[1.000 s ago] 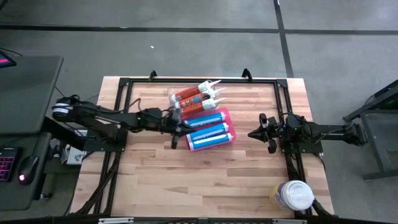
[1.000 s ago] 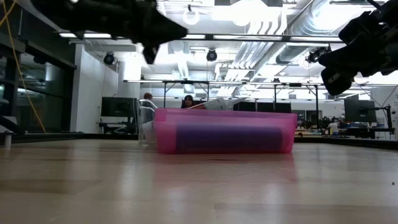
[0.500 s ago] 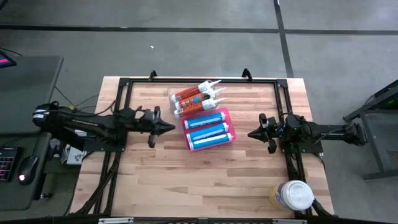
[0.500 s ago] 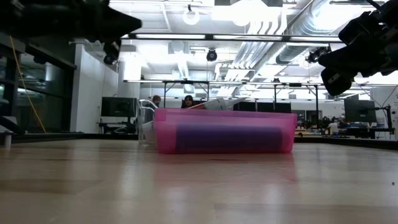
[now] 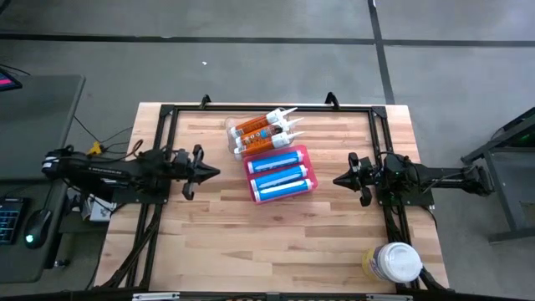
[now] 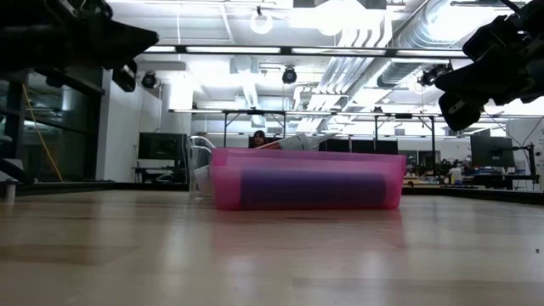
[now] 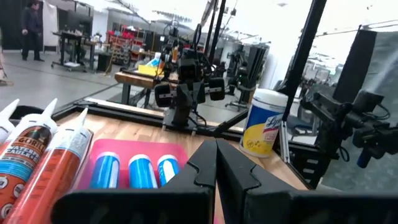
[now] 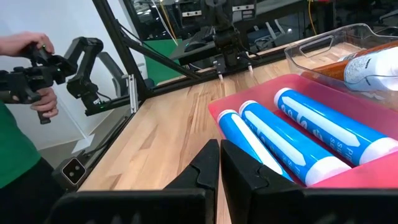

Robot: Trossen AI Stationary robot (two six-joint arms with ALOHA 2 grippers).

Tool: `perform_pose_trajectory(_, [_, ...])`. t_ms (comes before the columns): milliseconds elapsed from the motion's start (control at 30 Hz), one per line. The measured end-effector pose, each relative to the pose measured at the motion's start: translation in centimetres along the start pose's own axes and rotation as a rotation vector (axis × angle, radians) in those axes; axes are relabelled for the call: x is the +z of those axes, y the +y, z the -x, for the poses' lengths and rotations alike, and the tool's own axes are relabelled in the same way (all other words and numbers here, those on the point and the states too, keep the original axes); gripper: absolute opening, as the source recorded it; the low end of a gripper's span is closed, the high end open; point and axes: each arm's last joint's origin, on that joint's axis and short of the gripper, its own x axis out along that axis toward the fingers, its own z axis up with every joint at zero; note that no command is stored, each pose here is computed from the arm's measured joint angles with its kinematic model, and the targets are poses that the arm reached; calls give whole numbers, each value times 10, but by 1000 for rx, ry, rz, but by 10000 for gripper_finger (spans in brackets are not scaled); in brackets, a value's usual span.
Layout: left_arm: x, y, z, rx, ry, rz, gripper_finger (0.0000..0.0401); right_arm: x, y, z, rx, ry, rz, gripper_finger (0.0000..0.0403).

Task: Pick & place silicon tubes, Sealant and Lysol wipes
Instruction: Return to Home Position

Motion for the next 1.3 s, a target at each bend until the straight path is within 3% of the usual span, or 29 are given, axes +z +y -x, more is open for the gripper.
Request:
perform_pose_trajectory(367, [-11, 1, 17, -18, -34, 23, 0, 0, 0, 0, 0, 0, 0, 12])
perform_pose_trajectory(533, [-13, 0, 21, -56, 4, 33, 0, 0, 0, 0, 0, 0, 0, 12])
perform_pose_trajectory(800, [-26, 3, 32, -29, 141, 42, 0, 0, 0, 0, 0, 0, 0, 12])
perform_pose_trajectory(900, [-32, 4, 37, -19, 194, 13, 0, 0, 0, 0, 0, 0, 0, 12])
perform_pose_trajectory(1133, [-30, 5, 39, 33, 167, -145, 0, 0, 0, 0, 0, 0, 0, 12])
perform_pose_trajectory(1300, [-33, 6, 38, 51, 195, -147, 0, 0, 0, 0, 0, 0, 0, 12])
